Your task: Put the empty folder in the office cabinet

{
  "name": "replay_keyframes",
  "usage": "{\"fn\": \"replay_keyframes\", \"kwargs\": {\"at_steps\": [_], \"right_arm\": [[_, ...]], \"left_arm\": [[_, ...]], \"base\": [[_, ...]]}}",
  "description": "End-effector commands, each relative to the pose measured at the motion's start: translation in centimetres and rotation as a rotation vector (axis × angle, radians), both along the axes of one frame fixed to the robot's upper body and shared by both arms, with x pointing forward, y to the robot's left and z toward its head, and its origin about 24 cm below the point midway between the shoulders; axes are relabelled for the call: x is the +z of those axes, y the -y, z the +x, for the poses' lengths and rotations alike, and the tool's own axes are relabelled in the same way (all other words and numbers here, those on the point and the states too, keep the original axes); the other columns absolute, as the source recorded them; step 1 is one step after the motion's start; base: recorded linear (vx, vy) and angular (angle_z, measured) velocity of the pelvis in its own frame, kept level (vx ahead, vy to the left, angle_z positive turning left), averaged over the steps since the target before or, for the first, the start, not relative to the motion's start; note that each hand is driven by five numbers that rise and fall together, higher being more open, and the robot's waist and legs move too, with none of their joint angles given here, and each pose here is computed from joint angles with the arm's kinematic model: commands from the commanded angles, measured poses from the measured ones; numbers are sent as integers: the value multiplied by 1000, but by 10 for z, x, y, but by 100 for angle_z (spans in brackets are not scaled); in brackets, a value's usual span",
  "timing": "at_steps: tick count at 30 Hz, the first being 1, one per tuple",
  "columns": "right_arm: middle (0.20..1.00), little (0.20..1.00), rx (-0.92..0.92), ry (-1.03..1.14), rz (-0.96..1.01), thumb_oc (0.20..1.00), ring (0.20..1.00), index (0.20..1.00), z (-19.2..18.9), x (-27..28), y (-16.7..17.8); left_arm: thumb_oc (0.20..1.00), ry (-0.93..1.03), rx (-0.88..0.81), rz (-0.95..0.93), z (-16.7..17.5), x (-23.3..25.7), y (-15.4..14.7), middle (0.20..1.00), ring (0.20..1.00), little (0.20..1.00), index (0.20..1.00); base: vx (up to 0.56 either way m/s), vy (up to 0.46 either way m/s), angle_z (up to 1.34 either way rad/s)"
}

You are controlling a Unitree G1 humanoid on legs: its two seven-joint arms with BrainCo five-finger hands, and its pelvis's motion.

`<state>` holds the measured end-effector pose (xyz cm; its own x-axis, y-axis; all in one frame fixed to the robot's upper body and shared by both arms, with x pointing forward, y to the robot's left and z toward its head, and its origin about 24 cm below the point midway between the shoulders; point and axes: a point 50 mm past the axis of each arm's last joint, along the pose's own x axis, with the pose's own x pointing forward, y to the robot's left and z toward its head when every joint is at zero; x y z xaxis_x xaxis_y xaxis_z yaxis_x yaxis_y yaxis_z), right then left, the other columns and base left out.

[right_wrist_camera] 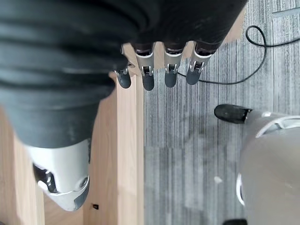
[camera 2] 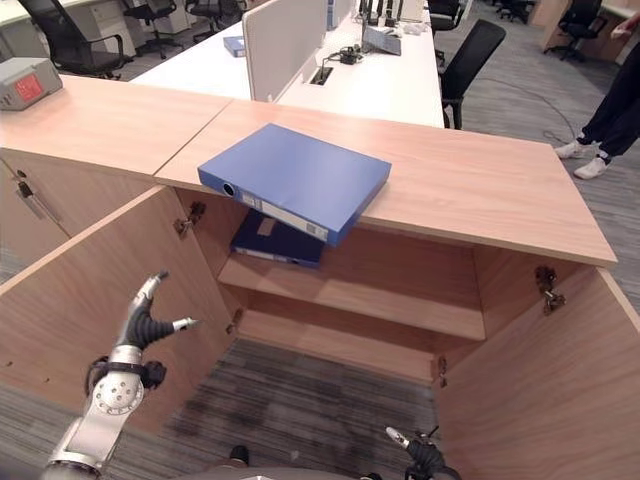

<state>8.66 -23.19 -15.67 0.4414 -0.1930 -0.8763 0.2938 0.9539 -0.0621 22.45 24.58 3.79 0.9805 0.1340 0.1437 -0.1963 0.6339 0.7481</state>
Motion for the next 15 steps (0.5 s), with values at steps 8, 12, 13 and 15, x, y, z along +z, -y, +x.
{"fn": "replay_keyframes", "kwargs": {"at_steps": [8,12,13,15], "right_arm": [[1000,1000,56,76,7,1000,1000,1000,26,4,-11],[1000,1000,100,53,2,1000,1000,1000,22,3,-11],[1000,1000,99,54,3,1000,1000,1000,23,3,-11],[1000,1000,102,53,0,1000,1000,1000,24,3,-10]], "left_arm": [[1000,449,-100,370,32,97,9,1000,1000,1000,1000],[1000,538,-170,541,54,128,23,1000,1000,1000,1000],[1000,540,-172,542,55,128,23,1000,1000,1000,1000],[1000,551,-188,549,60,133,27,1000,1000,1000,1000]], "base": [[21,-30,-2],[22,-3,-4],[18,8,-7],[2,9,-6]]}}
